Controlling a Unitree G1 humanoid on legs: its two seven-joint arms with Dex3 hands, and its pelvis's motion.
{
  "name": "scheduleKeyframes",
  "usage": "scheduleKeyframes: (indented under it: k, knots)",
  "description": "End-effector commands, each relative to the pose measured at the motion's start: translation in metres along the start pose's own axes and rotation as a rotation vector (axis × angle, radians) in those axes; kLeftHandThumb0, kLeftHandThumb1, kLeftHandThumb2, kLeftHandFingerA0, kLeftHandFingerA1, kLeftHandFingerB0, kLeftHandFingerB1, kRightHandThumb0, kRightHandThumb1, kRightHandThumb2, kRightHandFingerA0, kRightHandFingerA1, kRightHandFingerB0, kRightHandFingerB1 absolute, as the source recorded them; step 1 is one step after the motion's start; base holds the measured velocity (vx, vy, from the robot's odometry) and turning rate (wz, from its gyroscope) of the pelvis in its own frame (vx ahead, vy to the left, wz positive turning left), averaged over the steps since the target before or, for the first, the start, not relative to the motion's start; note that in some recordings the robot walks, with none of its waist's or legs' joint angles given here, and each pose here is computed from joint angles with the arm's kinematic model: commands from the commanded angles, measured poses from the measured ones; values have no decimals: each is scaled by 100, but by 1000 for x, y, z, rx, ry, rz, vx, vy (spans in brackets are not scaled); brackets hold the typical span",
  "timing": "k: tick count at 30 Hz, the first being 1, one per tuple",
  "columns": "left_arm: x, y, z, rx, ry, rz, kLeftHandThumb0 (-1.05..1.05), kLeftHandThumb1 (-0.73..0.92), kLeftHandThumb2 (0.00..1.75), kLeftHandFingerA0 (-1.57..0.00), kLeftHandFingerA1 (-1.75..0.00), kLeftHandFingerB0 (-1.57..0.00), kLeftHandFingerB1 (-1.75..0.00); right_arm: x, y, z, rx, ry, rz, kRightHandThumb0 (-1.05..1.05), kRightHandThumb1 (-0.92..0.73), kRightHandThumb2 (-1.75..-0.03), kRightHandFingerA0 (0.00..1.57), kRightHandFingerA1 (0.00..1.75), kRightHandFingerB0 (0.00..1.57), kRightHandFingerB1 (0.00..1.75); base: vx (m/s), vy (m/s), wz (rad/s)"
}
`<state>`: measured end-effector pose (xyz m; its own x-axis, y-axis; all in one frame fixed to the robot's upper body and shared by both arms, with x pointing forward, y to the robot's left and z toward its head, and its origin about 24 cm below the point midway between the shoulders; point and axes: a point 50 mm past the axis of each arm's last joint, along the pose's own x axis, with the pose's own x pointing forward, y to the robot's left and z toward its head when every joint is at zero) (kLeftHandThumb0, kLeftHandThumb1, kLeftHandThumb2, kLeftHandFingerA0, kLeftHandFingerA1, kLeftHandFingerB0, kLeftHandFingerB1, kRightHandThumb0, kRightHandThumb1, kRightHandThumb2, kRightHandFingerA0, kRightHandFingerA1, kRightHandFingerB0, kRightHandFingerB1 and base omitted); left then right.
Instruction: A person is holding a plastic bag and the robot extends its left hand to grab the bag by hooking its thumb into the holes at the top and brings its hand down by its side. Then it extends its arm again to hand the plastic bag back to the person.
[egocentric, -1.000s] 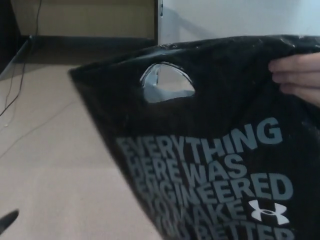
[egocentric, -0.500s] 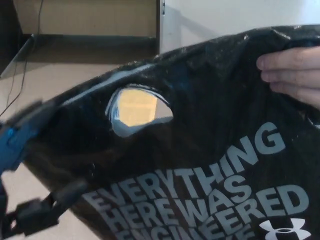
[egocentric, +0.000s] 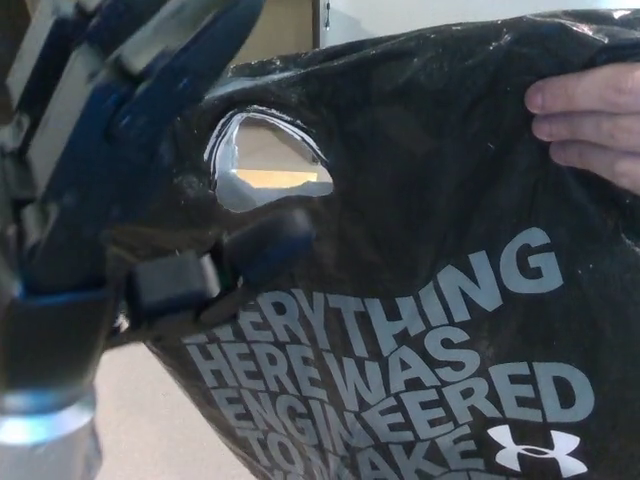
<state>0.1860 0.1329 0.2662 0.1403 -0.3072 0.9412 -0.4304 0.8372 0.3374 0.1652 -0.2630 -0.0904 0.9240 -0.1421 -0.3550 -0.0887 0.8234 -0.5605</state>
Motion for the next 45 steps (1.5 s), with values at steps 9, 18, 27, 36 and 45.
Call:
scheduleKeyframes:
  k: [9, 18, 27, 36, 45]
  knots:
    - [38, -16, -27, 123, 91, -28, -21, 35, 88, -10, -52, -8, -50, -2, -5, -2, 8, 1, -45, -24, -62, -59, 75, 50, 47, 38, 0, 0, 0]
    - [23, -10, -45, 175, 202, -107, -21, 31, 86, -10, -52, -8, -49, -4, -2, -4, 22, 3, -37, -25, -62, -59, 76, 52, 47, 38, 0, 0, 0]
    - [0, -7, -43, 130, 212, -245, -46, 44, 54, -18, -33, -19, -29, -7, 1, -6, 15, 19, -30, -26, -62, -59, 77, 51, 47, 38, 0, 0, 0]
    - [-11, -6, -38, 60, 226, -323, -34, 18, 82, -1, -50, 0, -48, -9, 1, -7, 1, 13, -35, -26, -62, -58, 76, 50, 47, 38, 0, 0, 0]
    - [-14, -11, -43, 84, 250, -366, -70, 41, 62, -9, -34, -10, -25, -7, 1, -6, 9, 12, -36, -25, -62, -58, 75, 50, 47, 37, 0, 0, 0]
